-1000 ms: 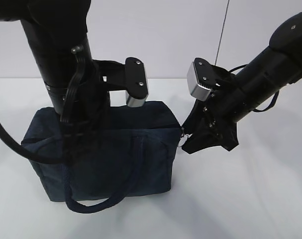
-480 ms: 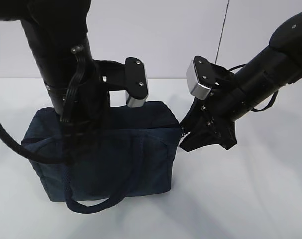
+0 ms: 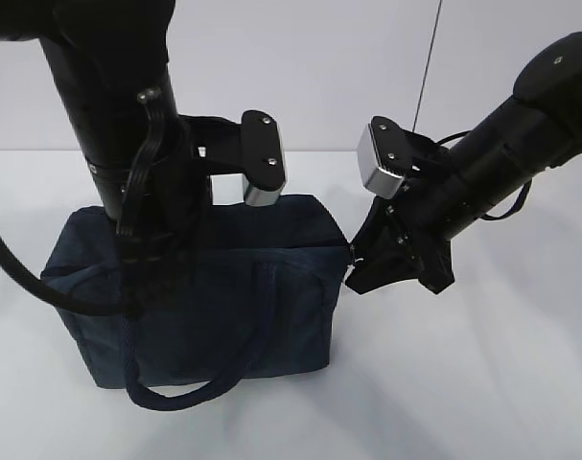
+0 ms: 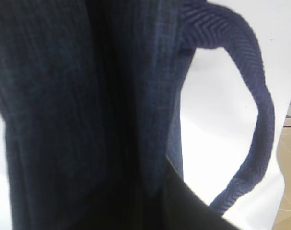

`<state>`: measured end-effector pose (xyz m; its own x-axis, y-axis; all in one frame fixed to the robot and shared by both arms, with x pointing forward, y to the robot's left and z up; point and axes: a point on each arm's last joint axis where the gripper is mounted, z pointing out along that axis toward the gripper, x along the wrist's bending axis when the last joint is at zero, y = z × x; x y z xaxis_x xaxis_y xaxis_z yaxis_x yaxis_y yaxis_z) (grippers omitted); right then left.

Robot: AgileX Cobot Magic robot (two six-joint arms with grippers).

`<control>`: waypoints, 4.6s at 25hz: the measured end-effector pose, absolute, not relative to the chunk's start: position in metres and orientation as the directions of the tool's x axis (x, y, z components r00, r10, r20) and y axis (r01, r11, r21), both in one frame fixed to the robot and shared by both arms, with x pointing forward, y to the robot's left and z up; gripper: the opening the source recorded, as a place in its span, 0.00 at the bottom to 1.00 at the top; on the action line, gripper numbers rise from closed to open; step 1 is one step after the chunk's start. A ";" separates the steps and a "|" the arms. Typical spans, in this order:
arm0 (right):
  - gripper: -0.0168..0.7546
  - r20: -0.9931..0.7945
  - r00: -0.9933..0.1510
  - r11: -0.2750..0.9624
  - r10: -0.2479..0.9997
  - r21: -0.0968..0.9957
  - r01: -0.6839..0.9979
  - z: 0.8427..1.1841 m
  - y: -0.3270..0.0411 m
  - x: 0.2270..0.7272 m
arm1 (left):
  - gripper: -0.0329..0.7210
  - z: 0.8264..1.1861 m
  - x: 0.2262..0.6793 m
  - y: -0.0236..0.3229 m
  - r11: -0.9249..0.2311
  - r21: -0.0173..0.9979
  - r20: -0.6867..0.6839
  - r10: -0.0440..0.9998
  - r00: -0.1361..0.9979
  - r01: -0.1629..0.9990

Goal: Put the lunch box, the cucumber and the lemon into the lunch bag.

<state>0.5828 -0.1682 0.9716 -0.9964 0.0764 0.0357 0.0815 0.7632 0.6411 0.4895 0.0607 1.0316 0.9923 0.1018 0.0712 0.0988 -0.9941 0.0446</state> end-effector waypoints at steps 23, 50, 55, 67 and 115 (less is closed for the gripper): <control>0.05 0.062 -0.995 0.760 0.076 0.643 0.098 0.965 -0.167 0.584 | 0.04 1.032 0.490 0.061 -0.994 0.045 0.071 0.102 0.992 0.099; 0.01 0.168 -0.971 0.757 0.168 0.610 0.237 0.965 -0.169 0.581 | 0.04 1.044 0.495 0.059 -0.965 0.074 0.105 0.260 0.960 0.253; 0.01 0.195 -0.962 0.756 0.192 0.595 0.272 0.958 -0.169 0.583 | 0.04 1.044 0.495 0.059 -0.959 0.075 0.109 0.279 0.954 0.272; 0.01 0.255 -0.934 0.751 0.252 0.557 0.355 0.936 -0.168 0.589 | 0.04 1.056 0.492 0.063 -0.950 0.105 0.128 0.307 0.943 0.294; 0.00 0.290 -0.900 0.750 0.327 0.500 0.433 0.919 -0.170 0.593 | 0.04 1.061 0.489 0.063 -0.943 0.127 0.122 0.324 0.938 0.309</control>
<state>0.5934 -0.1699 0.9188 -0.8997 0.3266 0.2897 0.4332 0.7502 0.4995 0.4893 0.0630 1.0611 0.9382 0.3242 0.1216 0.3093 -0.9425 0.1266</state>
